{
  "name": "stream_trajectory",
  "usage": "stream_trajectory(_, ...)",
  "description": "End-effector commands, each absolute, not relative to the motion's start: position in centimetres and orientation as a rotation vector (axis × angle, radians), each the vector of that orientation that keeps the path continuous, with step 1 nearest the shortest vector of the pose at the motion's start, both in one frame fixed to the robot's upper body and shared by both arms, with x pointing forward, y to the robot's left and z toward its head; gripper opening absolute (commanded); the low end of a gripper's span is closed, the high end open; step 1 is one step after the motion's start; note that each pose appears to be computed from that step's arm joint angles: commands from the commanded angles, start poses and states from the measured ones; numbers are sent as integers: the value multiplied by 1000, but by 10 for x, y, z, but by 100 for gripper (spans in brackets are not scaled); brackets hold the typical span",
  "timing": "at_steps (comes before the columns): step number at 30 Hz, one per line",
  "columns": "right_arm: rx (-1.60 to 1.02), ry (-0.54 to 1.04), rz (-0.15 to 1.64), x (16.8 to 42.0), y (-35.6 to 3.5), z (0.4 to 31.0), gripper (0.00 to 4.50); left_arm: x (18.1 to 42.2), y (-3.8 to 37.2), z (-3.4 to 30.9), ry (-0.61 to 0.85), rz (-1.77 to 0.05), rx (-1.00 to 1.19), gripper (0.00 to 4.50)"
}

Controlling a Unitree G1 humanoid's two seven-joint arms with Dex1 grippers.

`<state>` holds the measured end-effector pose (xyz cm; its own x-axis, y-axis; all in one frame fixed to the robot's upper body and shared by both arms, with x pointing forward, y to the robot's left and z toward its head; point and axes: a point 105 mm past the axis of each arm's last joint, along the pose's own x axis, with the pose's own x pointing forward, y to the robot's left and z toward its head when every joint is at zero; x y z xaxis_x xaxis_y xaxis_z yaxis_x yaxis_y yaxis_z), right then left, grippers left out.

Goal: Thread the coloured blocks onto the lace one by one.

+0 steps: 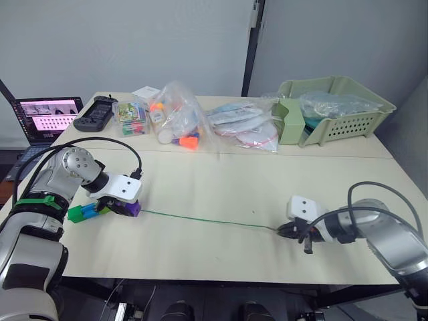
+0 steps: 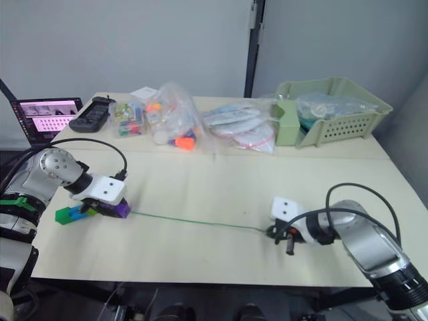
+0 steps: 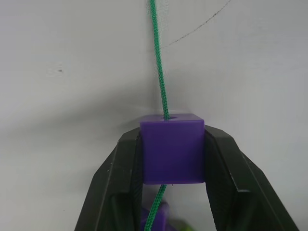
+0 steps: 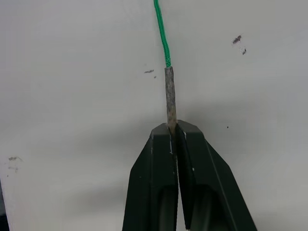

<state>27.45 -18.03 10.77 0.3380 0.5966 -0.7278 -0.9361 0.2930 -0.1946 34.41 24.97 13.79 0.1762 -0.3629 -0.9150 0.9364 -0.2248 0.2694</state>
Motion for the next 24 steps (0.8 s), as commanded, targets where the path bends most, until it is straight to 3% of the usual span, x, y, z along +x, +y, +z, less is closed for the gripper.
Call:
stream_trajectory(1, -724, 583, 1048, 275, -201, 120, 0, 347, 251, 146, 623, -1333, 1223, 118)
stream_trajectory(9, -743, 640, 929, 274, -261, 118, 0, 335, 257, 141, 667, -1328, 1182, 118)
stream_trajectory(16, -742, 602, 951, 281, -266, 114, 0, 324, 258, 138, 688, -1326, 1150, 118)
stream_trajectory(24, -758, 575, 993, 288, -254, 106, 0, 328, 255, 140, 635, -1283, 1117, 118)
